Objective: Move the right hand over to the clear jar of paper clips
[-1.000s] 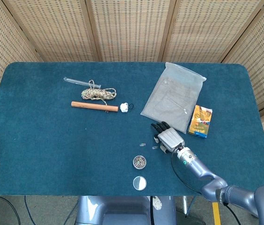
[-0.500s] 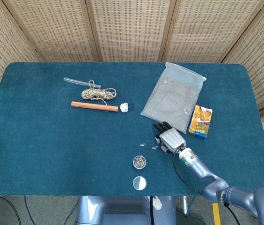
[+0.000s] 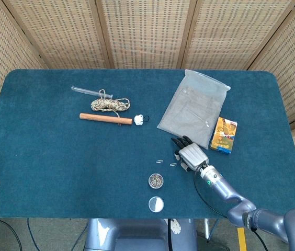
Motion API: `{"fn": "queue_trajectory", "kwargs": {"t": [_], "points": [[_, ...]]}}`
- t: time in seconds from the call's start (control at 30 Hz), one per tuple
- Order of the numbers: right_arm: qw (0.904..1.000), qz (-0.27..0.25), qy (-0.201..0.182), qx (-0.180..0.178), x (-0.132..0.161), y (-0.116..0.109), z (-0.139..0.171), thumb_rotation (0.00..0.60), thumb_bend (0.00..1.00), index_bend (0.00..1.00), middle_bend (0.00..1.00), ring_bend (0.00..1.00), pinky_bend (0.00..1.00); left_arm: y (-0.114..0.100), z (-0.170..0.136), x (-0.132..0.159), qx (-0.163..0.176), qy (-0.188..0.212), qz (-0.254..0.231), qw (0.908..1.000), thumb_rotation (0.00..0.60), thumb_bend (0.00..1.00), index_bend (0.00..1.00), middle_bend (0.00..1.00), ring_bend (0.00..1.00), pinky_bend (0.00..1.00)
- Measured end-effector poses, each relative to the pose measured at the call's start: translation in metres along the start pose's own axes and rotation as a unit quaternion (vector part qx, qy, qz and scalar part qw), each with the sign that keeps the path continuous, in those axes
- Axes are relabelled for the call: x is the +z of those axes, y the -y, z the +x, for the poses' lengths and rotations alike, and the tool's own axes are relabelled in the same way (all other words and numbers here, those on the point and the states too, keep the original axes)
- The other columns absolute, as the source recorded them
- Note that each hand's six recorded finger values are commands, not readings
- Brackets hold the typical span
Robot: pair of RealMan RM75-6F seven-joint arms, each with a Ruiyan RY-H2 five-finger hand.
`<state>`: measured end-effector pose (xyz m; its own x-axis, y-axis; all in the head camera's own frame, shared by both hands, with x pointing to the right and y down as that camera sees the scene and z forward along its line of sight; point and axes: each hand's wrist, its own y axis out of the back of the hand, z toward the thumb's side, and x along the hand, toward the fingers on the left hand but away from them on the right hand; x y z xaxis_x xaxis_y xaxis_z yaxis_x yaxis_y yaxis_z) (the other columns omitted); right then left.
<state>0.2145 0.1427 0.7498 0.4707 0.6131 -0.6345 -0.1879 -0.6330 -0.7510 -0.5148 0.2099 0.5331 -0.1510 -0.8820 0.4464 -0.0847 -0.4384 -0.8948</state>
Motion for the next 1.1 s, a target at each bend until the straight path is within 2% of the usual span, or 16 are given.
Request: {"fn": "queue_trajectory", "kwargs": {"t": [0.47, 0.67, 0.93, 1.1], "points": [[1.0000, 0.001, 0.000, -0.001, 0.002, 0.000, -0.002, 0.600, 0.43, 0.72, 0.00, 0.00, 0.00, 0.000, 0.000, -0.001, 0.000, 0.000, 0.000, 1.0000, 0.600, 0.09, 0.00, 0.00, 0.00, 0.00], [0.9998, -0.007, -0.005, -0.018, 0.004, -0.009, 0.001, 0.600, 0.43, 0.72, 0.00, 0.00, 0.00, 0.000, 0.001, 0.000, 0.000, 0.000, 0.000, 1.0000, 0.600, 0.09, 0.00, 0.00, 0.00, 0.00], [0.9973, -0.027, -0.039, -0.057, 0.021, -0.040, 0.013, 0.600, 0.43, 0.72, 0.00, 0.00, 0.00, 0.001, 0.001, 0.001, -0.002, 0.002, 0.000, 1.0000, 0.600, 0.09, 0.00, 0.00, 0.00, 0.00], [0.9934, -0.049, -0.082, -0.065, 0.049, -0.055, 0.025, 0.600, 0.43, 0.72, 0.00, 0.00, 0.00, 0.001, -0.001, 0.002, -0.002, 0.006, 0.001, 1.0000, 0.600, 0.09, 0.00, 0.00, 0.00, 0.00]]}}
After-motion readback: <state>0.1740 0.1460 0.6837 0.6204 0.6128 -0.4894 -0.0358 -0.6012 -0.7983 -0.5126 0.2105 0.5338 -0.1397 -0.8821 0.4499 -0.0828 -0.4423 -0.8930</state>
